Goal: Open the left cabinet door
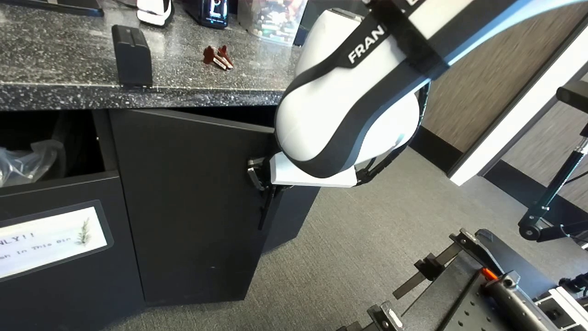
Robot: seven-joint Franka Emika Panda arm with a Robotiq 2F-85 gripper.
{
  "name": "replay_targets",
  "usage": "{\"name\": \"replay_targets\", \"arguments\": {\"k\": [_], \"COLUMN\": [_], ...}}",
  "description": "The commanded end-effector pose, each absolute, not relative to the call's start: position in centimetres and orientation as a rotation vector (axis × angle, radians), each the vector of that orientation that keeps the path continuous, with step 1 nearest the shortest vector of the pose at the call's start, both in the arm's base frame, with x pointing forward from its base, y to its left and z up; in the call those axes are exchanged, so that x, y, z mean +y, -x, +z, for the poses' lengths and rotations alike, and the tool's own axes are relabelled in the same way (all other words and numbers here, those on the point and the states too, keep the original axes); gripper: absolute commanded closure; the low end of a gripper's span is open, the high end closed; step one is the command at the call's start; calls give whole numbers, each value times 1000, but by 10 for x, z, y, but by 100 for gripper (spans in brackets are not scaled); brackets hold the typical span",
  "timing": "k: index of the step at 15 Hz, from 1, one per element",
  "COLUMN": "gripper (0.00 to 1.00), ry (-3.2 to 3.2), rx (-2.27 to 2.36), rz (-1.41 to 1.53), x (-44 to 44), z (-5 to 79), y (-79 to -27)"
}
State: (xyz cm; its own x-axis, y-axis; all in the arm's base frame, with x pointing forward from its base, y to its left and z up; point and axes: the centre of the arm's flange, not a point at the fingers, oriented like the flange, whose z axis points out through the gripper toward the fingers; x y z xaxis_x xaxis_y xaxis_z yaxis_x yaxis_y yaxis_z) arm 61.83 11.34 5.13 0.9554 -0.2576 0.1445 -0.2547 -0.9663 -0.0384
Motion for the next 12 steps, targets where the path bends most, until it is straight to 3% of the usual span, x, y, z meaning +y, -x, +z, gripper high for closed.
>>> {"name": "replay_targets", "arguments": {"k": [1,7,11,12], "gripper": [44,1,0,0], "ry": [3004,2887,2756,2817], "rx": [244,13,-90,-71], "rz": [-63,319,588,478], "x": [182,280,309,318], "z": [87,120,155,137], "y": [-581,-522,-507,-502]}}
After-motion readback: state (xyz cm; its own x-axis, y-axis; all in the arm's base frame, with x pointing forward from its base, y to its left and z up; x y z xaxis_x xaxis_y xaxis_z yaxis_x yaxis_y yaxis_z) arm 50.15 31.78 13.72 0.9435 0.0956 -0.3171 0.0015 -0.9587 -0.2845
